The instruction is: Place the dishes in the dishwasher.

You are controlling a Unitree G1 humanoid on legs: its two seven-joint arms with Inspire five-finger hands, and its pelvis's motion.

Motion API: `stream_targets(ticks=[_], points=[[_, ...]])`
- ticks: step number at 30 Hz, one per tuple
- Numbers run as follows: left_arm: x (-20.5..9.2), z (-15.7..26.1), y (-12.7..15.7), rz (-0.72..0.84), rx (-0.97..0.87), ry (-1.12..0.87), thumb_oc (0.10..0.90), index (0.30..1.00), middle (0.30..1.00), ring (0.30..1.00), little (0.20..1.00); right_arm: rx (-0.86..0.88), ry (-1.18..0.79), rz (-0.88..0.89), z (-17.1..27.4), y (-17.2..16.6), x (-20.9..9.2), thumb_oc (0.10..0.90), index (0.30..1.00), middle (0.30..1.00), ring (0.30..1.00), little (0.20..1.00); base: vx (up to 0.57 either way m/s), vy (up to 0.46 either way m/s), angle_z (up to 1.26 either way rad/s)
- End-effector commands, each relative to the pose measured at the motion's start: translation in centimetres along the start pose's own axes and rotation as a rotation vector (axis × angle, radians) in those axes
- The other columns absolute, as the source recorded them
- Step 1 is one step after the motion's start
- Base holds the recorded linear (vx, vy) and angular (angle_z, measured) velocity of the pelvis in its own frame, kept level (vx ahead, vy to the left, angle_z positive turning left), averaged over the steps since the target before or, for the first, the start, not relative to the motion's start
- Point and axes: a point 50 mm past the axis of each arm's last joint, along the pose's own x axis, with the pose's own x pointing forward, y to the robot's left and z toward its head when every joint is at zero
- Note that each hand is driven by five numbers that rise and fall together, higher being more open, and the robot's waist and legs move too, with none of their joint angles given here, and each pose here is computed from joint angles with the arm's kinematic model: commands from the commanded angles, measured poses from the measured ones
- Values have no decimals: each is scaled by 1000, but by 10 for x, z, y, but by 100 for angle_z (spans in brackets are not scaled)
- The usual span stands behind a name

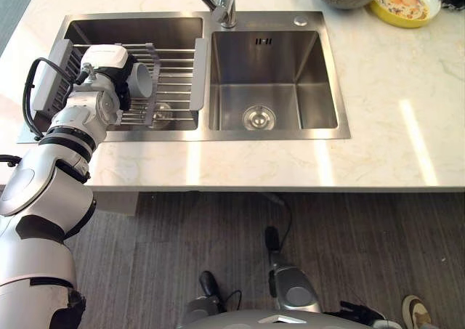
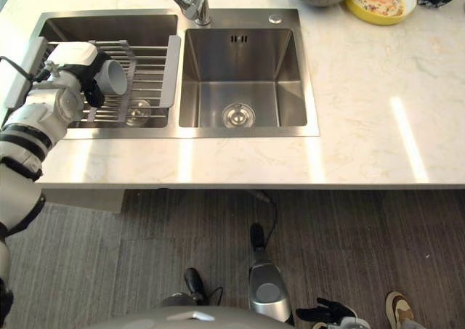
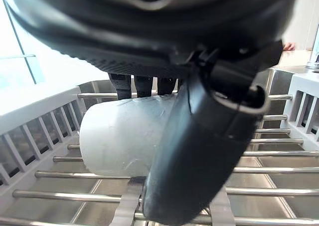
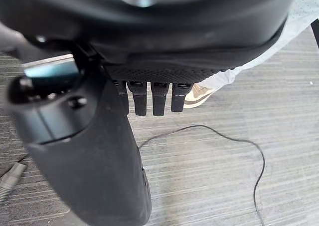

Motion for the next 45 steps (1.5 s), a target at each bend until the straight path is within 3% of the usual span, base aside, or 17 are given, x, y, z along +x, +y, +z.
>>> stream_targets(ticks=[1, 11, 17, 20, 23, 31, 32, 35, 39, 42, 45], points=[[4, -9, 57, 154, -4, 39, 400, 300, 300, 300, 300, -6, 88, -61, -29, -20, -6, 800, 900, 900, 900, 900, 0, 0, 0], [-1, 23, 62, 267, -24, -113, 400, 300, 300, 300, 300, 7, 70, -69, -24, -17, -5, 800, 900, 900, 900, 900, 0, 0, 0], [-35, 40, 56, 508, -167, -308, 400, 300, 300, 300, 300, 47, 80, -79, -36, -9, -5, 800, 900, 900, 900, 900, 2, -50, 4], [-47, 39, 53, 548, -212, -341, 400, 300, 300, 300, 300, 53, 90, -84, -40, -9, -6, 800, 900, 900, 900, 900, 30, -60, 13], [-67, 23, 55, 625, -355, -342, 400, 300, 300, 300, 300, 52, 93, -80, -40, -8, -5, 800, 900, 900, 900, 900, 48, -170, 21], [-107, -36, 68, 825, -498, -232, 400, 300, 300, 300, 300, -6, 49, -62, -25, -10, -4, 800, 900, 900, 900, 900, -76, -195, 35], [-123, -52, 59, 859, -632, -199, 400, 300, 300, 300, 300, -26, 26, -83, -19, -19, -5, 800, 900, 900, 900, 900, -265, -145, 61], [-127, -57, 46, 860, -757, -170, 400, 300, 300, 300, 300, -41, 18, -96, -17, -25, -6, 800, 900, 900, 900, 900, -302, -58, 158], [-131, -68, 30, 836, -812, -116, 400, 300, 300, 300, 300, -47, -24, -81, -12, -22, -6, 800, 900, 900, 900, 900, -165, 22, 235], [-144, -82, -4, 753, -877, -23, 400, 300, 300, 300, 300, -40, -75, -33, -9, -4, -4, 800, 900, 900, 900, 900, -228, 174, 156], [-149, -71, -38, 643, -988, -11, 400, 300, 300, 300, 300, 22, -106, 7, -5, 10, -3, 800, 900, 900, 900, 900, -217, 313, 106]])
